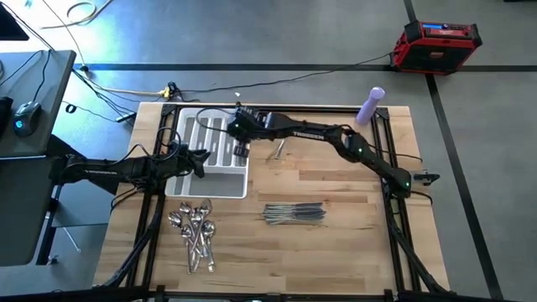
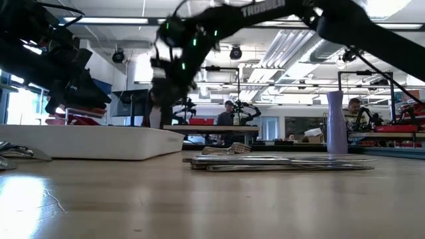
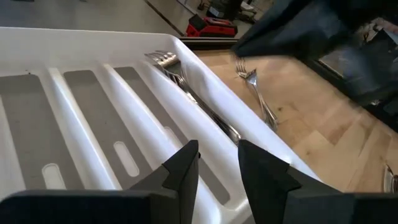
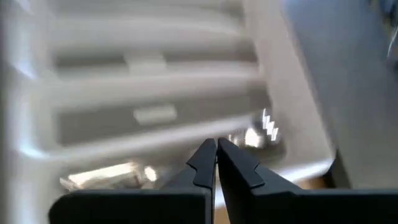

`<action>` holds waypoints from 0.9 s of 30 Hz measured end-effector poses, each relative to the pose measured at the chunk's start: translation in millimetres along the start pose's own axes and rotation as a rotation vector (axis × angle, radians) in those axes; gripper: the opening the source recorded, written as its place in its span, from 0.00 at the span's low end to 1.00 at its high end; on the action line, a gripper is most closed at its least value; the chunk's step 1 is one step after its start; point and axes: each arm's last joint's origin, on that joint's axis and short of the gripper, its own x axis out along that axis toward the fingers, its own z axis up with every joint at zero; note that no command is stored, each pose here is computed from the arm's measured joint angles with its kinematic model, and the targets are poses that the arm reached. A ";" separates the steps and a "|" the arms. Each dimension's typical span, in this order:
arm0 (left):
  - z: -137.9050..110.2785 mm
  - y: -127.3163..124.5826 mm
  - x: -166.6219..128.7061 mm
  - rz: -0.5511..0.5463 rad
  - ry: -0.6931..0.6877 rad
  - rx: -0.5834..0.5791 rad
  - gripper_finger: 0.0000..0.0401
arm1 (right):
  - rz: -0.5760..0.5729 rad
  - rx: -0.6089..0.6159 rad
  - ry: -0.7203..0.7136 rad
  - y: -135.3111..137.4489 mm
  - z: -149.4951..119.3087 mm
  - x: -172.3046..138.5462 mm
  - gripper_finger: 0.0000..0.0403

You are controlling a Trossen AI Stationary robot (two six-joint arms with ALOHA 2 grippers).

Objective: Sort silverware
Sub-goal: Put the fork in the silverware tray

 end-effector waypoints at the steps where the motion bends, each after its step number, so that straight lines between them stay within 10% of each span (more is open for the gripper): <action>1: 0.0 0.0 0.0 0.000 0.000 0.000 0.24 | 0.012 0.016 0.018 -2.5 -3.2 3.2 0.00; 12: 0.1 -0.1 0.0 0.000 -0.001 -0.001 0.24 | 0.146 0.242 0.022 -28.4 -17.2 28.1 0.03; 27: 0.3 0.0 0.0 0.004 -0.006 -0.004 0.24 | 0.075 0.321 0.005 -18.6 -18.9 44.4 0.54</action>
